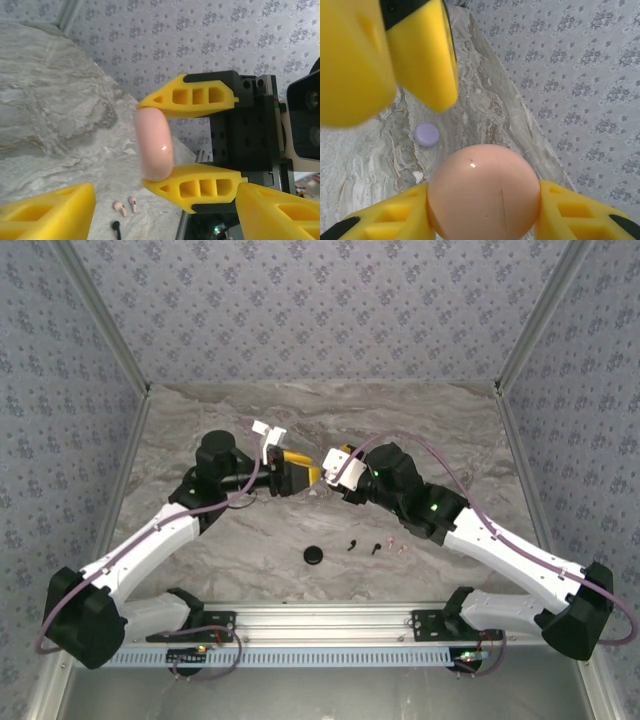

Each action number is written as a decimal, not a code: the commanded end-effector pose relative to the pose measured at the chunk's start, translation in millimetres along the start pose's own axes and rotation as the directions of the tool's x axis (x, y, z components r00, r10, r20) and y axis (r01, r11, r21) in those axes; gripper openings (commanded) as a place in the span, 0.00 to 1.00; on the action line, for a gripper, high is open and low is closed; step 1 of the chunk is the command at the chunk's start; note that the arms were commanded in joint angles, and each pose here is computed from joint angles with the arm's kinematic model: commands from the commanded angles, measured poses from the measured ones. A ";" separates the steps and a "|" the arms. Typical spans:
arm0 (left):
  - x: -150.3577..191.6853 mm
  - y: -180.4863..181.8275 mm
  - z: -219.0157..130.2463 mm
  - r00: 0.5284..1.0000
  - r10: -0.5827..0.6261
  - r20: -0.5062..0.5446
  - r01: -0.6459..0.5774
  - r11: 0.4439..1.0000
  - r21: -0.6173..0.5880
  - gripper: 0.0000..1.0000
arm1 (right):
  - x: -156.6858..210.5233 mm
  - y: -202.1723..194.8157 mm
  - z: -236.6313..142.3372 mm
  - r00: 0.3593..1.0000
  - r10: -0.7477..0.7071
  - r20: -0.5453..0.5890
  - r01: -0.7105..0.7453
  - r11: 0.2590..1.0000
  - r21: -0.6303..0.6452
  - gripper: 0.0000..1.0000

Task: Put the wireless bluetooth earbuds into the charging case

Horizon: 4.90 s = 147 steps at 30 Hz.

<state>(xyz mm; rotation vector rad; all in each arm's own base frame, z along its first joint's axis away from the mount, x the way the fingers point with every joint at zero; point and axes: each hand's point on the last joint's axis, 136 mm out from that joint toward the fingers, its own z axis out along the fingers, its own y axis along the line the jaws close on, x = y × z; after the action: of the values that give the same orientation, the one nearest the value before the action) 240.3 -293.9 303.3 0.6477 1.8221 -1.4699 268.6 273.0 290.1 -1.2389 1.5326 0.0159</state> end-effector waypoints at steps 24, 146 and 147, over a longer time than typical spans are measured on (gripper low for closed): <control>4.0 -1.6 41.0 0.996 -0.013 -0.091 0.020 0.997 0.077 0.40 | -5.6 9.7 5.8 0.999 -0.034 0.036 0.035 0.999 -0.015 0.41; 38.7 3.4 11.5 0.854 0.519 -0.030 -0.517 0.841 -0.163 0.00 | 280.6 129.3 -8.6 -0.021 0.746 -0.666 -0.701 0.464 0.542 0.28; 38.4 3.7 11.3 0.854 0.519 -0.030 -0.517 0.840 -0.164 0.00 | 279.1 128.2 -7.5 -0.013 0.747 -0.665 -0.704 0.465 0.537 0.27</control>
<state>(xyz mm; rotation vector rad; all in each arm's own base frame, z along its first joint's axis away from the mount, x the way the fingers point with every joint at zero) 222.2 -306.0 256.6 0.9488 1.6072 -0.9594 211.8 132.8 15.3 -0.0773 3.0068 0.0522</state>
